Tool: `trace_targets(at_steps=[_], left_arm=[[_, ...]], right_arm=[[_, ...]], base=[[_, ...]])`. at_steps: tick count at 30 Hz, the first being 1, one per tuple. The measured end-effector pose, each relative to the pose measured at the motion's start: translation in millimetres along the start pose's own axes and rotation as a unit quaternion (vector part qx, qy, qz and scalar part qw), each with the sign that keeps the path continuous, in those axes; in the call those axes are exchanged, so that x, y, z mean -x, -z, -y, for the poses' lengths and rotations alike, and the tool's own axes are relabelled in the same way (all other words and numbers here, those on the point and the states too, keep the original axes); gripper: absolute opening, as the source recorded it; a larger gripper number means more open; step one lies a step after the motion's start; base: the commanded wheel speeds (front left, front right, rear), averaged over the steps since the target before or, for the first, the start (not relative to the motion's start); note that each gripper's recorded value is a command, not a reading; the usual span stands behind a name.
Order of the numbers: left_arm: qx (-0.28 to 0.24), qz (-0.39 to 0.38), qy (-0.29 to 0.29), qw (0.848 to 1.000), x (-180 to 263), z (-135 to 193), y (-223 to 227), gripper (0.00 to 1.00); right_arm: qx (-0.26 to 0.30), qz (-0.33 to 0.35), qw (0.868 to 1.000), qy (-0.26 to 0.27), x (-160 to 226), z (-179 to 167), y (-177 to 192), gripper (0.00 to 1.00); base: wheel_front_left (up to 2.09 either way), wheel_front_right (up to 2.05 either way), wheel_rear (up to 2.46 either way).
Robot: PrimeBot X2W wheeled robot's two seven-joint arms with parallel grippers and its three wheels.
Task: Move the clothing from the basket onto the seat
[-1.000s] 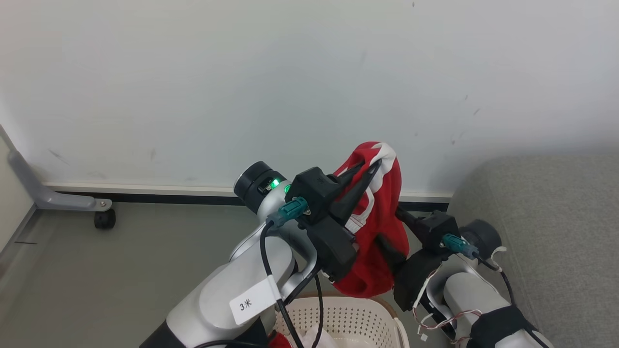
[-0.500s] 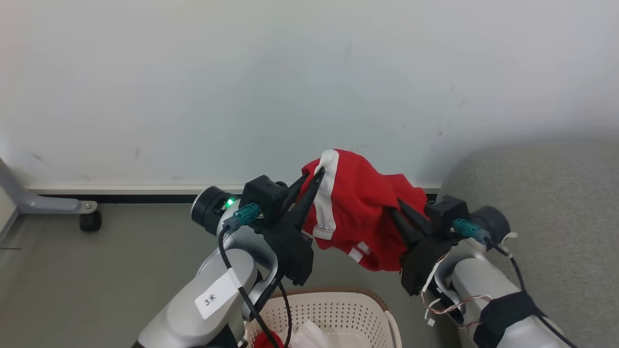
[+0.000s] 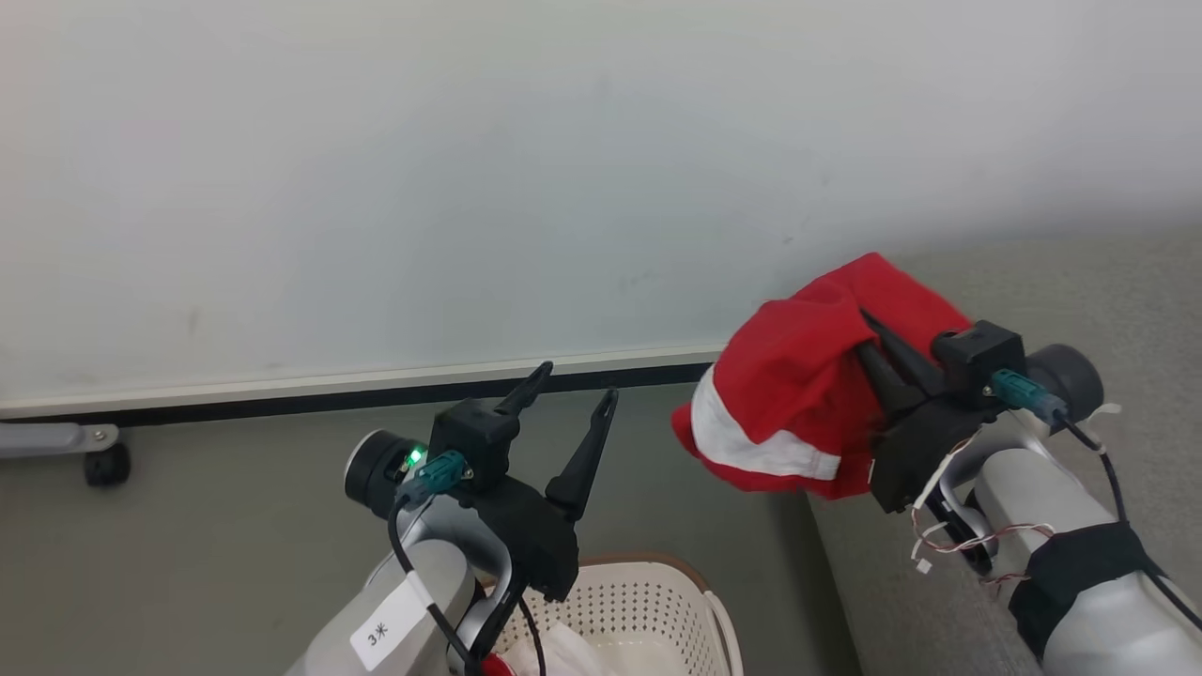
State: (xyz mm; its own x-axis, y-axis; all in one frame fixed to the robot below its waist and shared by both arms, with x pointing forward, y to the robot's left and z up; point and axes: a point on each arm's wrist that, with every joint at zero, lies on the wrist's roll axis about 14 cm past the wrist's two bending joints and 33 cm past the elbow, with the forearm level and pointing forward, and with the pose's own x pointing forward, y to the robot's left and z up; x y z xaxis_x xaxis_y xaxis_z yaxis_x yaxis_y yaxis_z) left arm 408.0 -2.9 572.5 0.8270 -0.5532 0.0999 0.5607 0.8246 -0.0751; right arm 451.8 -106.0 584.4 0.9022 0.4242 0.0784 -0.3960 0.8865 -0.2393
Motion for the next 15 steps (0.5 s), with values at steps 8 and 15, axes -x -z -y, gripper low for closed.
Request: trace_targets(at_steps=[8, 15], left_arm=[[0.022, -0.014, 0.034, 0.999, 0.9, 27.9, 20.9, 1.00], [0.041, -0.021, 0.079, 0.996, -4.9, 62.3, 30.6, 1.00]], right_arm=[[0.015, 0.000, 0.999, 0.038, 27.5, 33.7, 1.1, 0.00], [0.023, -0.005, 0.997, 0.074, 61.9, 56.1, 7.4, 0.00]], base=[[0.00, 0.00, 0.00], [0.00, 0.00, 0.00]])
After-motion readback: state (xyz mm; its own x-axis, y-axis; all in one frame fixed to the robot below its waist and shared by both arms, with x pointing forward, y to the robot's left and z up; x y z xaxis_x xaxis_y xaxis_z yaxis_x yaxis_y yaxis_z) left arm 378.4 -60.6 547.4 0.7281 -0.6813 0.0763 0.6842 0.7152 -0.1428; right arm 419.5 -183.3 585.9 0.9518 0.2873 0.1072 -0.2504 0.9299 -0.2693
